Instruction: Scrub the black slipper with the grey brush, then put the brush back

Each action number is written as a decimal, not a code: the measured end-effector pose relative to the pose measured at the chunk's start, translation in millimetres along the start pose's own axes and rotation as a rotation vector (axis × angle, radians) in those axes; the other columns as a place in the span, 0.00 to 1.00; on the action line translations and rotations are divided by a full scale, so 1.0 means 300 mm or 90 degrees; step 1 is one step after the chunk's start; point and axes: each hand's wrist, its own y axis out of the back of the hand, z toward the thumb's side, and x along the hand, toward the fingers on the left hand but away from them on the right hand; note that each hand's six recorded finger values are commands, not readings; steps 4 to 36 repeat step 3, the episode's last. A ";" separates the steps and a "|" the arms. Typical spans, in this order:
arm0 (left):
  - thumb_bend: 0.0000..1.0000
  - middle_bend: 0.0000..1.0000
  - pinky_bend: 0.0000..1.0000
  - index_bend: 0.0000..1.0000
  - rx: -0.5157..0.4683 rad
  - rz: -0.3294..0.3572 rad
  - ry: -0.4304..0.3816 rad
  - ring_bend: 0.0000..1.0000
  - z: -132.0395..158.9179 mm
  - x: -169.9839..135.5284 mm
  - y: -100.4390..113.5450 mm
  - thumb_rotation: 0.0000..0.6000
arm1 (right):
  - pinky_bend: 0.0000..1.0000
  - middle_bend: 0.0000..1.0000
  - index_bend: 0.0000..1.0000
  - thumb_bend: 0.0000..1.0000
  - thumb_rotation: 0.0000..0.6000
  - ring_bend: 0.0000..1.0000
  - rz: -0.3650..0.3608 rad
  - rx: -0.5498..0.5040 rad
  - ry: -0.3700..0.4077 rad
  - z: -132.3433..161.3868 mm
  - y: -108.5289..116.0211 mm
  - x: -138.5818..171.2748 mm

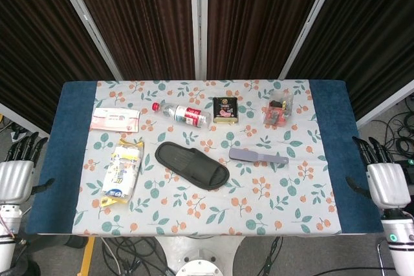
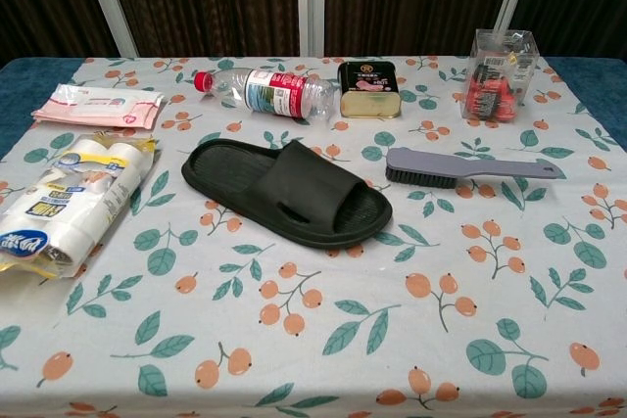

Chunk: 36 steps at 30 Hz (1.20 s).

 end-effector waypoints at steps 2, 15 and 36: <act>0.18 0.14 0.14 0.16 -0.003 0.002 0.014 0.10 0.004 -0.053 -0.002 1.00 | 0.14 0.13 0.02 0.14 1.00 0.04 0.000 -0.012 -0.008 -0.009 -0.010 0.039; 0.18 0.14 0.14 0.16 -0.005 -0.001 0.020 0.10 0.004 -0.072 -0.005 1.00 | 0.14 0.13 0.02 0.14 1.00 0.04 0.003 -0.019 -0.012 -0.014 -0.017 0.058; 0.18 0.14 0.14 0.16 -0.005 -0.001 0.020 0.10 0.004 -0.072 -0.005 1.00 | 0.14 0.13 0.02 0.14 1.00 0.04 0.003 -0.019 -0.012 -0.014 -0.017 0.058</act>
